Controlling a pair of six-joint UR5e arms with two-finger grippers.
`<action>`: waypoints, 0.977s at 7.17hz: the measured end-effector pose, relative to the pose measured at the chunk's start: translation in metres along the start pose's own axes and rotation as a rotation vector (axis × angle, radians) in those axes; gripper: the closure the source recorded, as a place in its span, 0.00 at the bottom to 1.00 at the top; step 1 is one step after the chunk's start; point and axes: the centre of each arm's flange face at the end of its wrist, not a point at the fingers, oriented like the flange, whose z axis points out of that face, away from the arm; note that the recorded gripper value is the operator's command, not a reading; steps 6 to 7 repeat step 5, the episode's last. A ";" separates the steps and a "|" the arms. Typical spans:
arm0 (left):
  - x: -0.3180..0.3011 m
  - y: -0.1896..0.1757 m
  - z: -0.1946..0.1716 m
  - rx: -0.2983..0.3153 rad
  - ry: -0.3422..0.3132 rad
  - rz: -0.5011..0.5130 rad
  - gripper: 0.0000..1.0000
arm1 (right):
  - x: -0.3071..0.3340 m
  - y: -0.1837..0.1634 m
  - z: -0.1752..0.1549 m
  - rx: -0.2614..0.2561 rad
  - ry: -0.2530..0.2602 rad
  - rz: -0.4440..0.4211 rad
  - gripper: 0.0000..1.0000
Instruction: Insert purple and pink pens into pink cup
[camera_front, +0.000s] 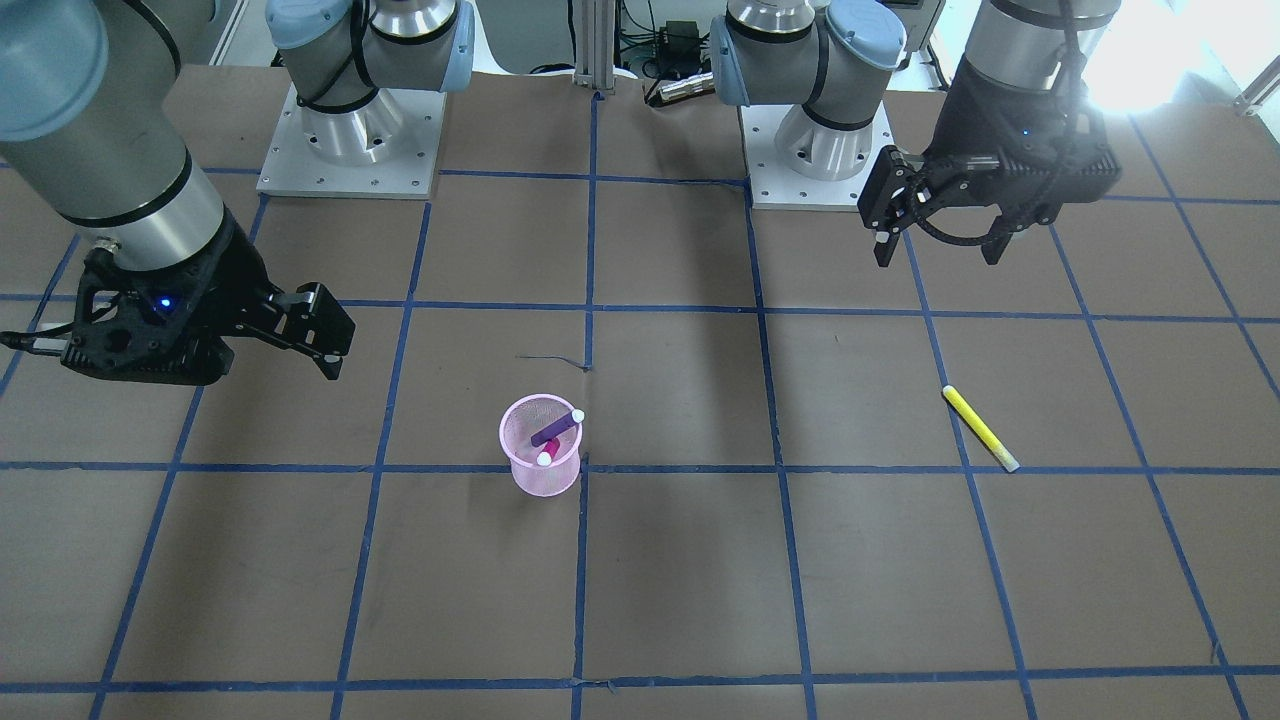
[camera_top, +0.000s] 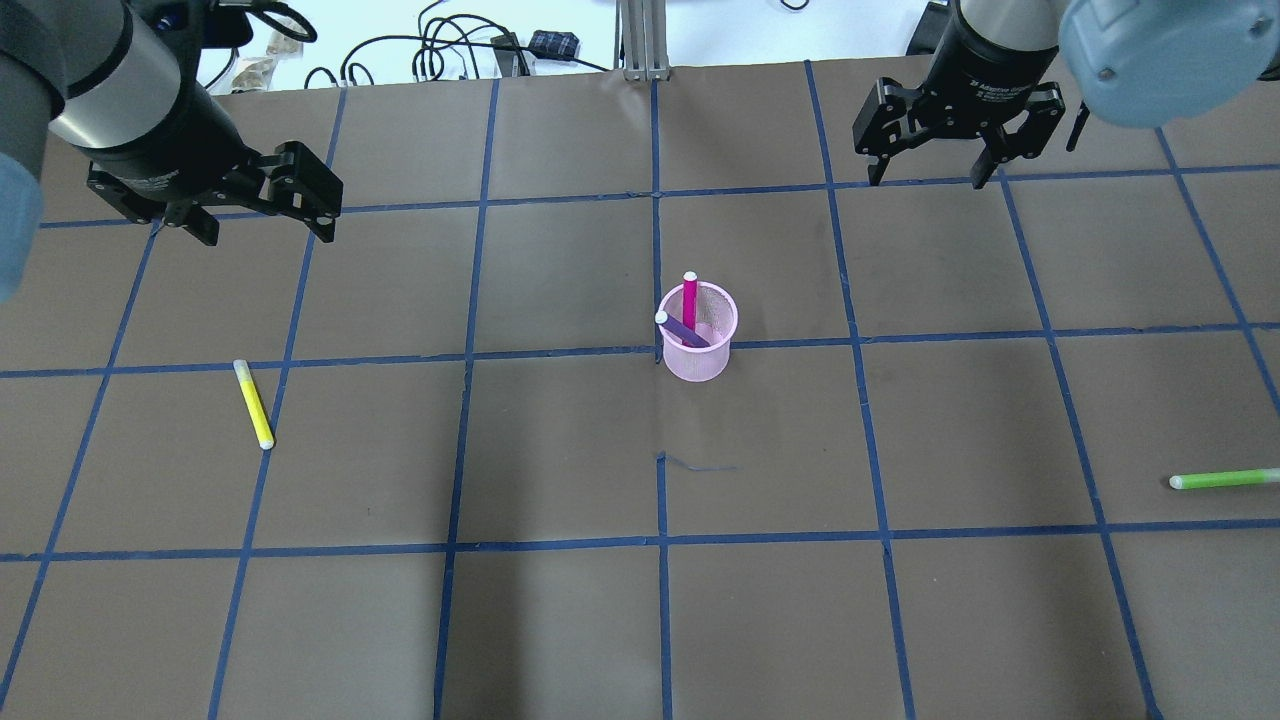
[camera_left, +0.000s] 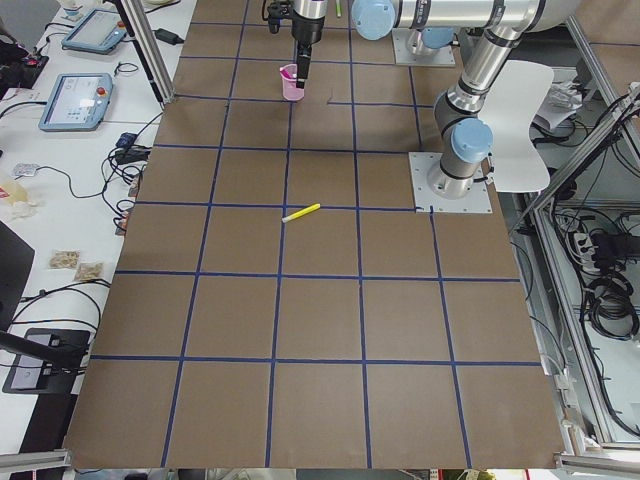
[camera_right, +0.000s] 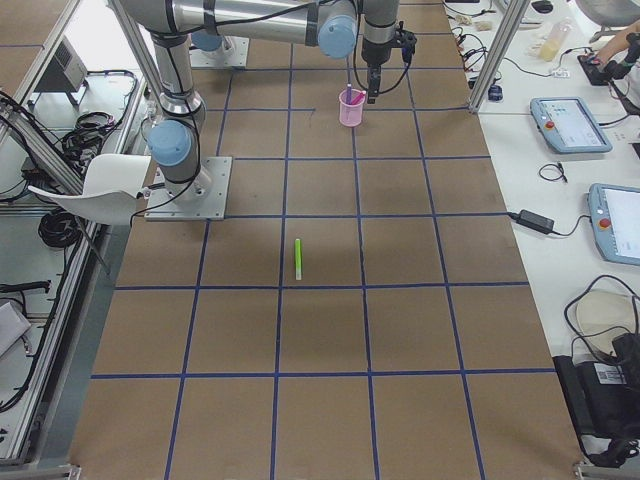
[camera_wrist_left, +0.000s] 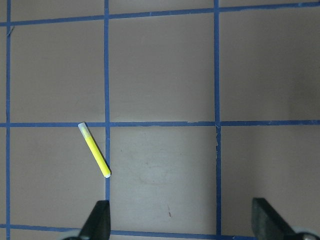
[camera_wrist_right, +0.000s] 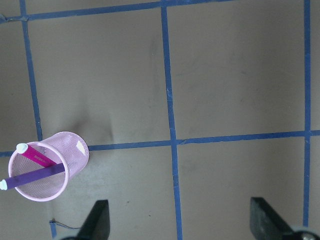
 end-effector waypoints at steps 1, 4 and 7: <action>0.007 0.001 0.003 -0.009 0.023 -0.028 0.00 | 0.001 -0.001 0.002 -0.002 0.002 -0.001 0.00; 0.031 0.006 0.009 -0.024 0.023 -0.024 0.00 | 0.004 -0.004 0.005 -0.005 0.009 0.000 0.00; 0.031 0.006 0.007 -0.020 0.018 -0.019 0.00 | 0.005 -0.005 0.003 -0.002 0.010 0.002 0.00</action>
